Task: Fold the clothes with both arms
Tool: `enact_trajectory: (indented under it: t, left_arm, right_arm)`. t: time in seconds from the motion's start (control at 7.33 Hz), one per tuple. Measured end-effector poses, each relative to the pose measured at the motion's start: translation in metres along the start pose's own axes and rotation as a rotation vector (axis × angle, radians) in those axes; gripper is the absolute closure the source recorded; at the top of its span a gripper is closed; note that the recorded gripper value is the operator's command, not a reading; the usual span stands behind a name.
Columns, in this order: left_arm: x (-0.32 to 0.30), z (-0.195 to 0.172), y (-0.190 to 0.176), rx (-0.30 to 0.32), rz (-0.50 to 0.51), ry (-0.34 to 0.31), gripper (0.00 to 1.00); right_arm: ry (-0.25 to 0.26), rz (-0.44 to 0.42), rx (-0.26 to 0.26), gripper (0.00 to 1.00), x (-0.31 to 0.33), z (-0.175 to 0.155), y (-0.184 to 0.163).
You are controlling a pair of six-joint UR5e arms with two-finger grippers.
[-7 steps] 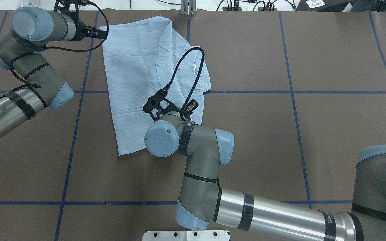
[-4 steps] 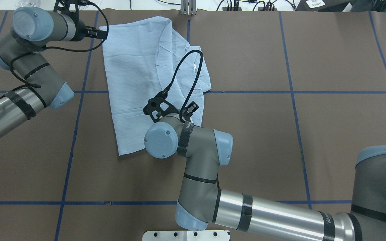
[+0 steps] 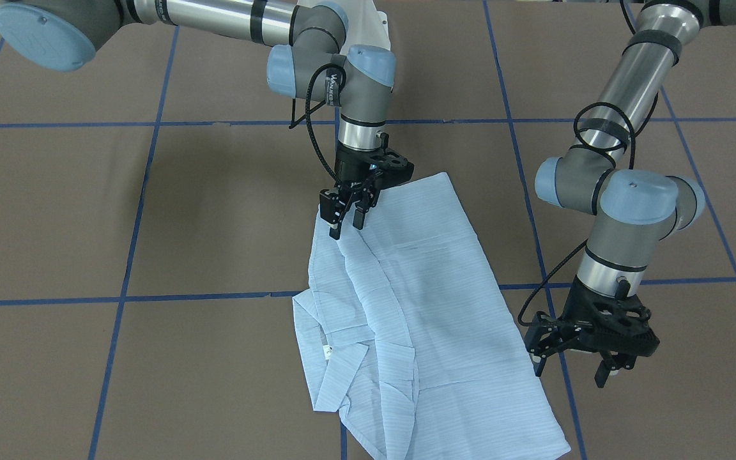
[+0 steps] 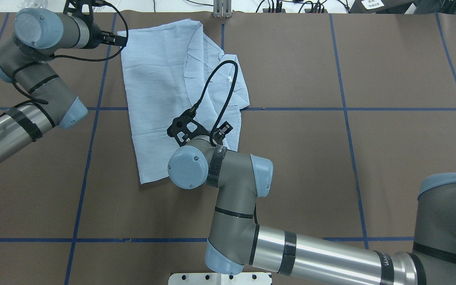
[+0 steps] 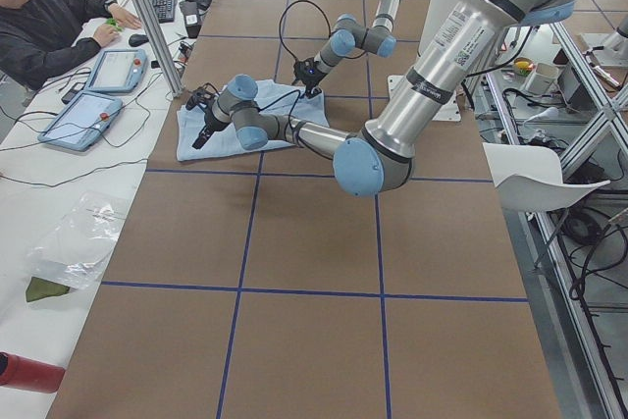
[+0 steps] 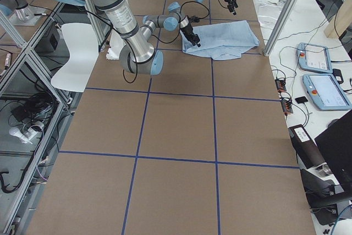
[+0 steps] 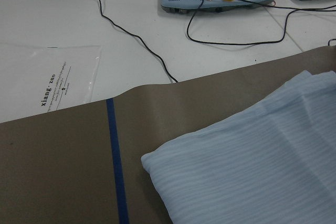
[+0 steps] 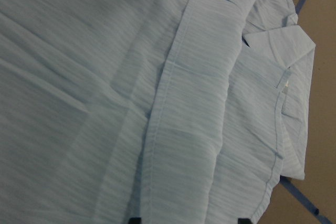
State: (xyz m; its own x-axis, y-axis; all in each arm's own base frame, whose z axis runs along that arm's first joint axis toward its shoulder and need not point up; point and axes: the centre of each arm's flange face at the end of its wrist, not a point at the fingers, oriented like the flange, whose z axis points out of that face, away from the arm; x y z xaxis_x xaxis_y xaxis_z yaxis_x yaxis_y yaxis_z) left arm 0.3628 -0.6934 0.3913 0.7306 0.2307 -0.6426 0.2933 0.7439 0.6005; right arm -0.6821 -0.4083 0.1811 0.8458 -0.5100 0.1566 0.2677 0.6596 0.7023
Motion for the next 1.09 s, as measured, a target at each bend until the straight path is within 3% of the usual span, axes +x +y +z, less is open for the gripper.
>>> enact_trajectory:
  t: [0.14,0.41,0.68,0.82,1.09]
  left_arm:
    - [0.0,0.0,0.0,0.0,0.0,0.0,0.0]
    - [0.0,0.0,0.0,0.0,0.0,0.0,0.0]
    - [0.0001,-0.0001,-0.0001,0.001,0.0,0.001,0.0]
    - [0.0001,-0.0001,-0.0001,0.001,-0.001,0.001,0.0]
    - [0.0004,-0.0005,-0.0004,0.002,0.0,0.002,0.0]
  right_arm:
    - [0.004,0.005,-0.005,0.31,-0.0021,0.0028,0.0]
    - [0.007,0.009,-0.01,0.5,-0.0057,0.0056,-0.0021]
    - [0.01,0.009,-0.013,0.86,-0.0055,0.0067,-0.0023]
    - [0.011,0.008,-0.014,0.98,-0.0052,0.0072,-0.0021]
    - [0.008,0.011,-0.01,1.0,-0.0043,0.0063,-0.003]
